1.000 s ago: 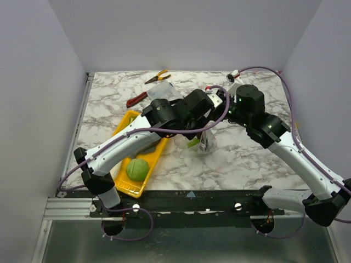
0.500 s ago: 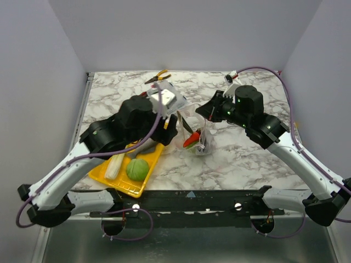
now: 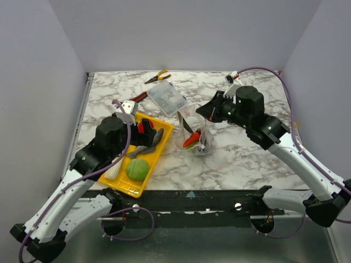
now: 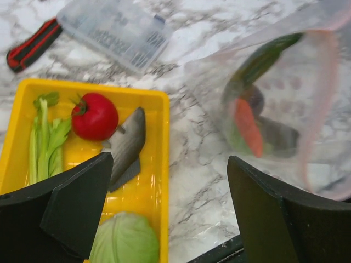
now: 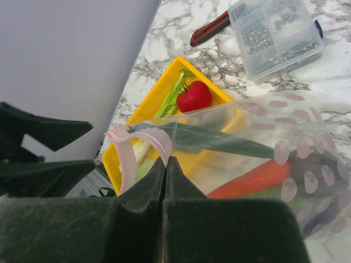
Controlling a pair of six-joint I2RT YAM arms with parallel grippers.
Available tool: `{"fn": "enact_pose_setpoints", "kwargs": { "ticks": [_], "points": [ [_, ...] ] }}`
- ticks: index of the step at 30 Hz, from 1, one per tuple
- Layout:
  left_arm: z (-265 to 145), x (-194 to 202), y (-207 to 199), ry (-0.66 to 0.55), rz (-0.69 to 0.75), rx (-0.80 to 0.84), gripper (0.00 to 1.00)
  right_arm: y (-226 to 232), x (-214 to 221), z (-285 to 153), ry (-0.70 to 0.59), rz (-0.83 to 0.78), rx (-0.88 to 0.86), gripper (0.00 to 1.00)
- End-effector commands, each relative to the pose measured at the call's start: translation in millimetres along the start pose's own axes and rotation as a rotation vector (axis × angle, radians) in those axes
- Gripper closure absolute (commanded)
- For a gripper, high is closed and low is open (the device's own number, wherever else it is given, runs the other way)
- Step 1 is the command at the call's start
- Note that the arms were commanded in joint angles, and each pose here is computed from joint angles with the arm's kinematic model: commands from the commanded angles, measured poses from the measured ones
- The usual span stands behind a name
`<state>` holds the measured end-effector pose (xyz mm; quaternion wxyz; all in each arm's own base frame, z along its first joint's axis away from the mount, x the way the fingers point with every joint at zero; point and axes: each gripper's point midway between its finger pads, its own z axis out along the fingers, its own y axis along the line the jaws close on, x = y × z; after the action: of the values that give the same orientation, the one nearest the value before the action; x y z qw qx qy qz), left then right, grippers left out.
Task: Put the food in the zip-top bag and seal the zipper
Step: Pick up the fake fish from the bin.
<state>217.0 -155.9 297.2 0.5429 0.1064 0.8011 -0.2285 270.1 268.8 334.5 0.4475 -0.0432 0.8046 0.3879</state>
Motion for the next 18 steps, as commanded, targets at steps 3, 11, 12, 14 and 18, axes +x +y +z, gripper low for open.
{"fn": "enact_pose_setpoints", "kwargs": {
  "ticks": [3, 11, 12, 14, 18],
  "points": [
    [49.3, 68.3, 57.1, 0.269, -0.112, -0.199, 0.13, 9.4, -13.1, -9.8, -0.054, -0.022, -0.031, 0.99],
    [90.9, 142.5, 89.7, 0.449, -0.106, -0.18, 0.11, 9.7, -14.3, -12.0, -0.061, -0.03, -0.031, 0.99],
    [96.8, 147.6, 93.6, 0.441, -0.089, -0.181, 0.1, 10.3, -14.4, -12.1, -0.059, -0.027, -0.034, 0.99],
    [100.1, 160.0, 103.2, 0.5, -0.09, -0.22, 0.09, 12.8, -13.5, -11.5, -0.052, -0.029, -0.046, 0.99],
    [109.6, 170.5, 107.8, 0.593, -0.097, -0.237, 0.08, 14.2, -15.5, -11.7, -0.058, -0.034, -0.051, 0.99]
  ]
}}
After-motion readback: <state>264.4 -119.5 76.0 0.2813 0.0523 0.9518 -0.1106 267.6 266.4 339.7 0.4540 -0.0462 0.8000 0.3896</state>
